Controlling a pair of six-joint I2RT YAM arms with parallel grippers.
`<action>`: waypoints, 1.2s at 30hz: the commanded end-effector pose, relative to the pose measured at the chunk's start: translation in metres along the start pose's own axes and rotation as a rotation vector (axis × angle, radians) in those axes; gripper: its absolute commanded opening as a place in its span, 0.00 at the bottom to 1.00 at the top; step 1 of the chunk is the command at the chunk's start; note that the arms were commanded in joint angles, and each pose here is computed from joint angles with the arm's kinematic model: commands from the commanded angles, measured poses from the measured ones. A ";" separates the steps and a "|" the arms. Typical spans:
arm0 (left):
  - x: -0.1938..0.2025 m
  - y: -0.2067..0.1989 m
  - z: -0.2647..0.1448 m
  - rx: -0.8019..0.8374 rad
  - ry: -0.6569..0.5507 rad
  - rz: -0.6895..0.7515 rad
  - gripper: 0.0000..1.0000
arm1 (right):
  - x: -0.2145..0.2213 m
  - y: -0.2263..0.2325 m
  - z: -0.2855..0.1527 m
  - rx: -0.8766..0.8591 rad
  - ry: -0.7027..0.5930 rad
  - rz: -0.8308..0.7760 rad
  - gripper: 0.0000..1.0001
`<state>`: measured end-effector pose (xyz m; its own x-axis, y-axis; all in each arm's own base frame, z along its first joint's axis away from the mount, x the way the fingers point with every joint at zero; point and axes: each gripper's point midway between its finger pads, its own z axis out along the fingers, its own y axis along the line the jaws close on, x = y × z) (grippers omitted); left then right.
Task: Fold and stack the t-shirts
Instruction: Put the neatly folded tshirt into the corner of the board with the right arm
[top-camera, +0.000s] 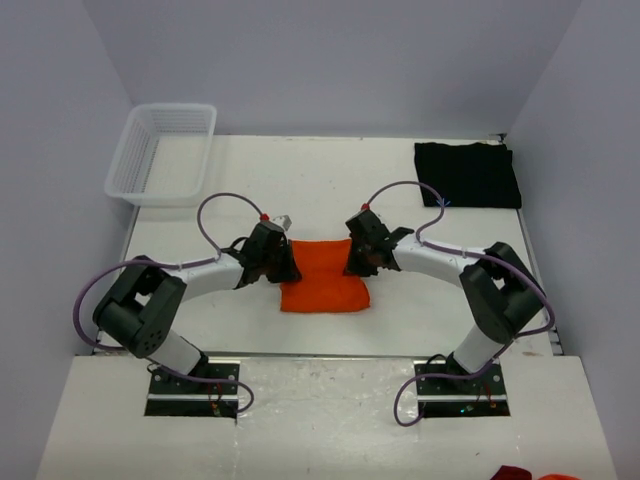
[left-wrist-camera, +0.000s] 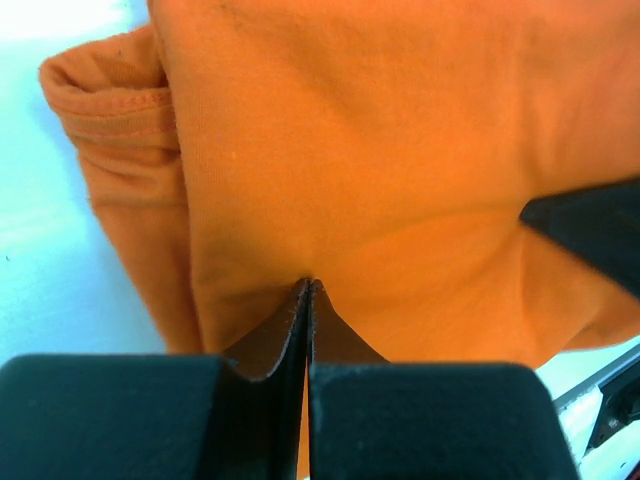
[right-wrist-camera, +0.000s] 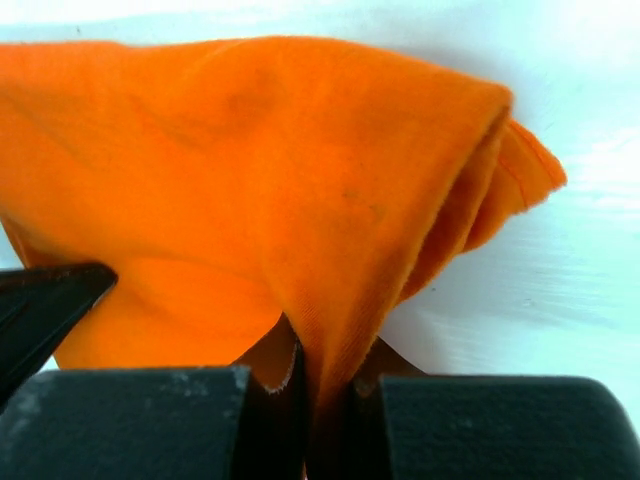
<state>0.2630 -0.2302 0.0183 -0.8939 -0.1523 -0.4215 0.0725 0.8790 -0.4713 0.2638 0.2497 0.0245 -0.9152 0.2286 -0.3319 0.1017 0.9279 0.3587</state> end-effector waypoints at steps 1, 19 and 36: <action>0.012 0.018 -0.008 -0.069 0.011 0.033 0.01 | -0.023 -0.040 -0.016 0.241 -0.057 -0.138 0.00; 0.023 -0.069 -0.040 0.149 -0.058 0.117 0.01 | -0.180 -0.038 -0.067 0.536 -0.297 -0.423 0.00; 0.061 -0.060 -0.045 0.204 -0.031 0.137 0.00 | -0.334 -0.080 -0.091 0.838 -0.466 -0.490 0.00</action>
<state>0.1834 -0.2652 0.0460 -0.8725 -0.0475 -0.4863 0.2495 0.8124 -0.5270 0.5043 0.0927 0.1429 -0.7590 -0.2279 -0.6099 0.1141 0.8757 -0.4692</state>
